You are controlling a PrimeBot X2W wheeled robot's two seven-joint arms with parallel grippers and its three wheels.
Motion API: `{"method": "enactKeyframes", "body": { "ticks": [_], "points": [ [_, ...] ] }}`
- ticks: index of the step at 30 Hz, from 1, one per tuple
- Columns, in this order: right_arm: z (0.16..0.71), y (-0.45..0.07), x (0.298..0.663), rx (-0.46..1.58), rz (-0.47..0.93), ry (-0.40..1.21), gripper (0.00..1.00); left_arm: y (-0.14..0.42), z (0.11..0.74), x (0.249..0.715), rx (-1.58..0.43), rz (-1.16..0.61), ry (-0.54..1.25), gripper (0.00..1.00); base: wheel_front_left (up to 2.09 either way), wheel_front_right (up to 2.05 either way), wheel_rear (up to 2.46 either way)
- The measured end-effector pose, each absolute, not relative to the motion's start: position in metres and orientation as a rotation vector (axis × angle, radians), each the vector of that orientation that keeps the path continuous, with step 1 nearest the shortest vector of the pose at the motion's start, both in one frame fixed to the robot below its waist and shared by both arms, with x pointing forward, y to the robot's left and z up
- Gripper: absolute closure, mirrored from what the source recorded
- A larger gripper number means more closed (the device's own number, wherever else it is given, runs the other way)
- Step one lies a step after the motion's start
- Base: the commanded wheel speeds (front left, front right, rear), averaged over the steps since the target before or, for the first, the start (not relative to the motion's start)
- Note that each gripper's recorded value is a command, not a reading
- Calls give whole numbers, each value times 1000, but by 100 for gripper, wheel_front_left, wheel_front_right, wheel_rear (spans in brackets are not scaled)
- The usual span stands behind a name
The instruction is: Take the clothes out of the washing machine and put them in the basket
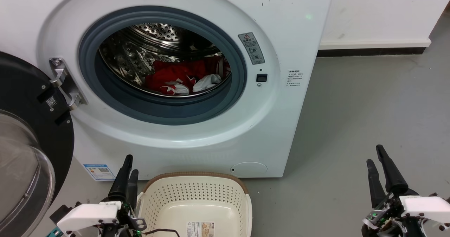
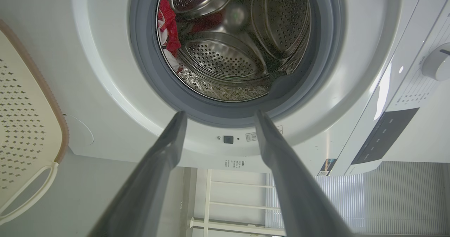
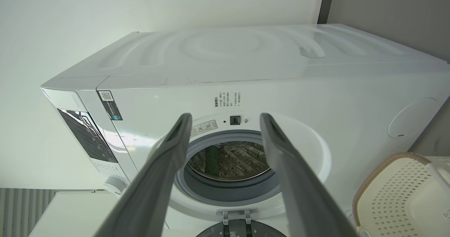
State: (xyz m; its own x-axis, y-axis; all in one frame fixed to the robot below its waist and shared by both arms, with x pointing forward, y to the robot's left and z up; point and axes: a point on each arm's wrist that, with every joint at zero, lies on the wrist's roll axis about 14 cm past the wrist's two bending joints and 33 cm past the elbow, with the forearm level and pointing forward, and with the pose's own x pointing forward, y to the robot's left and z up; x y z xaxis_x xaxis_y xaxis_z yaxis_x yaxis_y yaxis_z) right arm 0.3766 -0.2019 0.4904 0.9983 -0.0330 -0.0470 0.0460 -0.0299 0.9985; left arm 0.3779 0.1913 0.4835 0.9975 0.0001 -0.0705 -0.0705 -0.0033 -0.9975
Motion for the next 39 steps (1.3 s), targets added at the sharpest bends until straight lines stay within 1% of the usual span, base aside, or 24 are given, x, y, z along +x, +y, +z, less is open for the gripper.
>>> {"method": "enactKeyframes", "body": {
  "ticks": [5,9,23,31,39],
  "points": [
    [492,-198,375,1567,-58,10,0,187,487,378,-1533,46,50,0,0,0,0],
    [493,-197,374,1507,-57,6,0,189,492,379,-1455,41,33,0,0,0,0],
    [507,-189,373,1023,-3,-8,0,185,503,380,-1097,11,10,0,0,0,0],
    [509,-187,372,838,10,-14,0,177,506,378,-911,-5,18,0,0,0,0],
    [518,-181,374,708,40,-33,0,174,505,376,-781,-4,16,0,0,0,0]
  ]
}}
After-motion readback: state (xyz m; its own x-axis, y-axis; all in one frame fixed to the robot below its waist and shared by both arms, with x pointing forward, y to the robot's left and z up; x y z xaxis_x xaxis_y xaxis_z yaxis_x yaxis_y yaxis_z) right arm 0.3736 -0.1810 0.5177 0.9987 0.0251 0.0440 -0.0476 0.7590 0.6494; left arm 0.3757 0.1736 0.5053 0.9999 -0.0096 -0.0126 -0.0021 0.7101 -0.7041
